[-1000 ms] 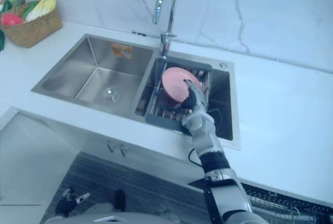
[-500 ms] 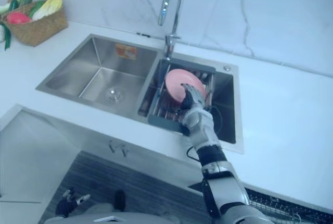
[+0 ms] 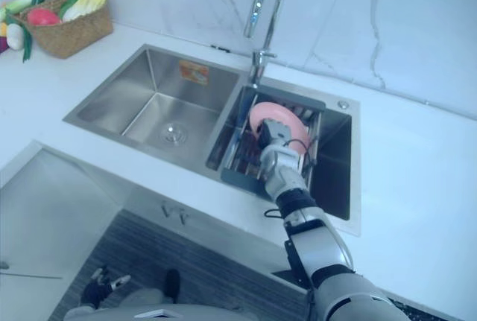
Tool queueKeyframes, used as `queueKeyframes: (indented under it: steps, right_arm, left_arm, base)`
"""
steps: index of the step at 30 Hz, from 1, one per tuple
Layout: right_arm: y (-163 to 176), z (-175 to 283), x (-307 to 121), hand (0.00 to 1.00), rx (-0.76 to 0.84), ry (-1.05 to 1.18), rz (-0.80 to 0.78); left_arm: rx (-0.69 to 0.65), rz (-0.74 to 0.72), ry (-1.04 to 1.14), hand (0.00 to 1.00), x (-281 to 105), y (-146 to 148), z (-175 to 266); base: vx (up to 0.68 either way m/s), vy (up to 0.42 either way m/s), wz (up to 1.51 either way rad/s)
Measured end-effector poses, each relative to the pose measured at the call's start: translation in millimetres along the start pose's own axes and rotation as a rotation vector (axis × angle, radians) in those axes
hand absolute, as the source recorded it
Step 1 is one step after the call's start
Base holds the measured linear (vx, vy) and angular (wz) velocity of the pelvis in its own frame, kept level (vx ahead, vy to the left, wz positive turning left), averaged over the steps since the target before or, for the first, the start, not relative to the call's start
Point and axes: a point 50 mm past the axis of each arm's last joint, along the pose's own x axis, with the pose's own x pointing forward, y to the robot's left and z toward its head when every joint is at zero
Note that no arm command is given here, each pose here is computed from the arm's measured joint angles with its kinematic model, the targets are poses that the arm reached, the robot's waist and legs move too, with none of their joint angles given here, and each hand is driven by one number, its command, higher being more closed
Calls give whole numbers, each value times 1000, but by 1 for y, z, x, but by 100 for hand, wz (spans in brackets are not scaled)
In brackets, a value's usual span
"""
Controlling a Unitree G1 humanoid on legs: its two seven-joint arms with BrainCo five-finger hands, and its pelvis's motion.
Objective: Walk over to the sink, pick up the cup, carry it to the dishwasher, place the cup inside the dishwasher, then close the dishwasher door
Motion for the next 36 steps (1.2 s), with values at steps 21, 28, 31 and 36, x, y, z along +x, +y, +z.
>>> queueKeyframes:
  steps: [21, 28, 31, 36]
  right_arm:
    - [-49, 1, 4, 100, 183, -130, -237]
    - [-72, 5, -1, 100, 357, -179, -325]
    - [-76, -1, -1, 100, 416, -161, -341]
    - [-84, -2, -9, 100, 484, -191, -390]
  left_arm:
    - [4, 1, -3, 0, -1, 0, 0]
    - [3, 9, -14, 0, -1, 1, 0]
    - [3, 12, -12, 0, -1, 1, 0]
    - [2, 18, -12, 0, -2, 2, -1]
  base:
    - [-1, 0, -1]
    - [-1, -3, -8]
    - [-9, -2, -5]
    - [-4, 1, -8]
